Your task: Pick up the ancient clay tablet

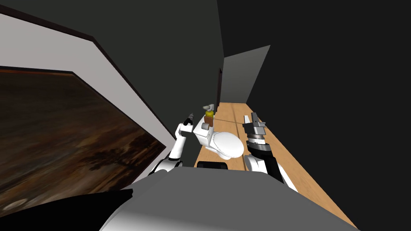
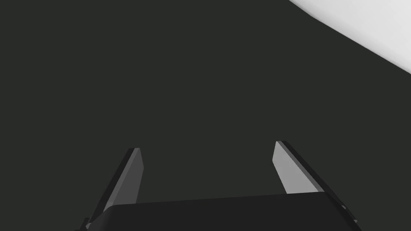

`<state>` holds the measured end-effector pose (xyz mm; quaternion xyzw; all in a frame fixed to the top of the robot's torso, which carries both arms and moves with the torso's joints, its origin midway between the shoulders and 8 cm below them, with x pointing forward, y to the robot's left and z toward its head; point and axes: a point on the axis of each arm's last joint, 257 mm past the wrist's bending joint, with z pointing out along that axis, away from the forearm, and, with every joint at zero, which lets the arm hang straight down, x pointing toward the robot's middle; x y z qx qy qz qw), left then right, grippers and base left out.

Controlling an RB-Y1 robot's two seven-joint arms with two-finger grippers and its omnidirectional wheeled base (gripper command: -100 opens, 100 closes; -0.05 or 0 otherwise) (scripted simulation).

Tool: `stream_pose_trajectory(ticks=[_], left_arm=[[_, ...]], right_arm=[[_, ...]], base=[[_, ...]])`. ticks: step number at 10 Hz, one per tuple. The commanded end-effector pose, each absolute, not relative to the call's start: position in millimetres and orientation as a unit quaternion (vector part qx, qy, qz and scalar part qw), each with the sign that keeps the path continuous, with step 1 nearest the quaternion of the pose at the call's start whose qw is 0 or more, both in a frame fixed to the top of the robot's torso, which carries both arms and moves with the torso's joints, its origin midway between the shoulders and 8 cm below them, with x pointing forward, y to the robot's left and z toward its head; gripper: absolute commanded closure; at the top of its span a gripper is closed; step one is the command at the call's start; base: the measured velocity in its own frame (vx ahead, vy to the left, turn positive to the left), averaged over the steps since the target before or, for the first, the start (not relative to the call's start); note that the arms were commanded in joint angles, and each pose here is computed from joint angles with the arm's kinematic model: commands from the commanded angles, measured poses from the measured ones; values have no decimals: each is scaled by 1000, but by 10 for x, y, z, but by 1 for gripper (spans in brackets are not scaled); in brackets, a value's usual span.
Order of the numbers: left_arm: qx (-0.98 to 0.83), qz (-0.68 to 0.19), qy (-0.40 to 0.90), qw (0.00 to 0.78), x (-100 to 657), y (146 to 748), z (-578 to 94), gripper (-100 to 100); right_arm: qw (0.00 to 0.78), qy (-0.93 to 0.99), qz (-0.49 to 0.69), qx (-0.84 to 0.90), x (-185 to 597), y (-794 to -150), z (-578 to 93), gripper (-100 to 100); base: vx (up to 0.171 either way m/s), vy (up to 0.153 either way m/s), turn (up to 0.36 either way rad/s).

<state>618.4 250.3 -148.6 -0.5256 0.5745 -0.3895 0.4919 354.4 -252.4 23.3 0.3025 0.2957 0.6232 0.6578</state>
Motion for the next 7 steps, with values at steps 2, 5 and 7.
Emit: stream_pose_trajectory(ticks=[2,5,7], left_arm=[[-539,-375,586,475,6296,2440,-1507,-100],[-555,-357,598,456,6376,2386,-1549,-100],[-568,-343,608,437,6423,2344,-1627,-100]], right_arm=[[658,296,623,302,3544,-2525,233,0],[658,296,623,302,3544,-2525,233,0],[658,296,623,302,3544,-2524,233,0]], base=[[0,-7,17],[2,-3,9],[3,-3,6]])
